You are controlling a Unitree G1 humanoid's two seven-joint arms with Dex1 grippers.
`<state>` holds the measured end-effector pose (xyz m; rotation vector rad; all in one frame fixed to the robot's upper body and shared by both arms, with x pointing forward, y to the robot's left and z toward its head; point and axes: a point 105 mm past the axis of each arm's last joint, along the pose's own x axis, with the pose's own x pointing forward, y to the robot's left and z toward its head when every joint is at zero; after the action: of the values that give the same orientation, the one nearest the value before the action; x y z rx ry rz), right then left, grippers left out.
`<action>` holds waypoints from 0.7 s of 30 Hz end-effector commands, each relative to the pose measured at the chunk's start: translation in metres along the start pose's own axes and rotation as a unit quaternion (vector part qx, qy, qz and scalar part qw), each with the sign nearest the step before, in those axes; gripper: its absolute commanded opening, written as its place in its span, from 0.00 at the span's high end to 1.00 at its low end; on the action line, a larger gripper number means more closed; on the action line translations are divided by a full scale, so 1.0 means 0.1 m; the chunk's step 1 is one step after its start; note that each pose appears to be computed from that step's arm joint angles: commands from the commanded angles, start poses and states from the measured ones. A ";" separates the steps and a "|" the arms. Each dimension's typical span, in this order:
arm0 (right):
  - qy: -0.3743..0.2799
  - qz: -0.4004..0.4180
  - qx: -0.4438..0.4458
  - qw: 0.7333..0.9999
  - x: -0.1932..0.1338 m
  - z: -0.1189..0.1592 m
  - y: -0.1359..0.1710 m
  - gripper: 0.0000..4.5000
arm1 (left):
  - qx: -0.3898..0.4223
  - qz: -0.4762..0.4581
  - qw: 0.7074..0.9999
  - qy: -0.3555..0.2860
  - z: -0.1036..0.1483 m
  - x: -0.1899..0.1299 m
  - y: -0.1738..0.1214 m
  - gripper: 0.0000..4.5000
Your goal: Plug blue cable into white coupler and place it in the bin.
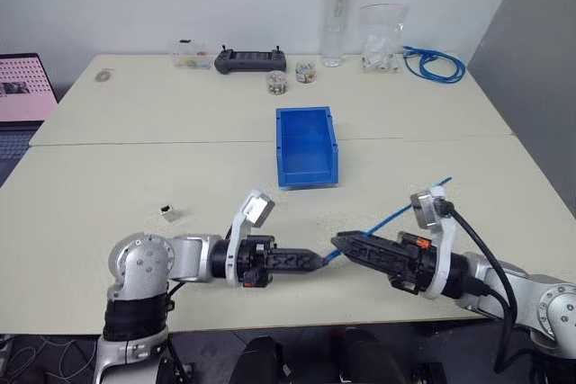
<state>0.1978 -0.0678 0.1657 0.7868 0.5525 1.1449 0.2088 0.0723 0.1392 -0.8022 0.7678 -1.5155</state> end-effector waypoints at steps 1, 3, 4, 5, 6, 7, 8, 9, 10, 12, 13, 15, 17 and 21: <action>0.013 0.033 0.007 0.999 0.04 -0.04 0.16 0.00 | 0.014 -0.016 1.000 -0.005 -0.01 0.05 -0.10 0.95; 0.020 0.035 0.011 0.999 0.05 -0.07 0.16 0.00 | 0.012 -0.016 1.000 -0.007 -0.02 0.06 -0.12 0.95; 0.021 0.035 0.013 0.999 0.05 -0.08 0.16 0.00 | 0.012 -0.016 1.000 -0.008 -0.02 0.06 -0.12 0.95; 0.022 0.036 0.015 0.999 0.06 -0.08 0.16 0.00 | 0.013 -0.015 1.000 -0.008 -0.02 0.06 -0.13 0.95; 0.022 0.036 0.017 0.999 0.06 -0.08 0.16 0.00 | 0.014 -0.015 1.000 -0.008 -0.02 0.07 -0.13 0.95; 0.022 0.036 0.018 0.999 0.06 -0.08 0.15 0.00 | 0.014 -0.014 1.000 -0.009 -0.02 0.07 -0.14 0.95; 0.022 0.036 0.019 0.999 0.06 -0.09 0.15 0.00 | 0.014 -0.014 1.000 -0.010 -0.02 0.07 -0.14 0.95; 0.021 0.035 0.021 0.999 0.07 -0.08 0.14 0.00 | 0.013 -0.014 1.000 -0.010 -0.02 0.07 -0.14 0.95; 0.021 0.034 0.022 0.999 0.07 -0.08 0.13 0.00 | 0.013 -0.014 1.000 -0.011 -0.02 0.07 -0.15 0.95; 0.018 0.031 0.023 0.999 0.07 -0.08 0.11 0.08 | 0.011 -0.014 1.000 -0.012 -0.02 0.08 -0.15 0.95; 0.017 0.031 0.023 0.999 0.07 -0.08 0.11 0.10 | 0.011 -0.014 1.000 -0.012 -0.02 0.08 -0.15 0.95; 0.014 0.030 0.024 0.999 0.07 -0.07 0.10 0.18 | 0.009 -0.013 1.000 -0.013 -0.01 0.08 -0.16 0.95; 0.014 0.027 0.023 0.999 0.06 -0.07 0.09 0.29 | 0.008 -0.013 1.000 -0.014 -0.01 0.09 -0.16 0.95; 0.016 0.024 0.021 0.999 0.06 -0.08 0.07 0.50 | 0.006 -0.012 1.000 -0.016 0.00 0.10 -0.18 0.95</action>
<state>0.1921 -0.0597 0.1600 0.8132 0.6083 1.1680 0.2013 0.0653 0.1477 -0.8169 0.7538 -1.4963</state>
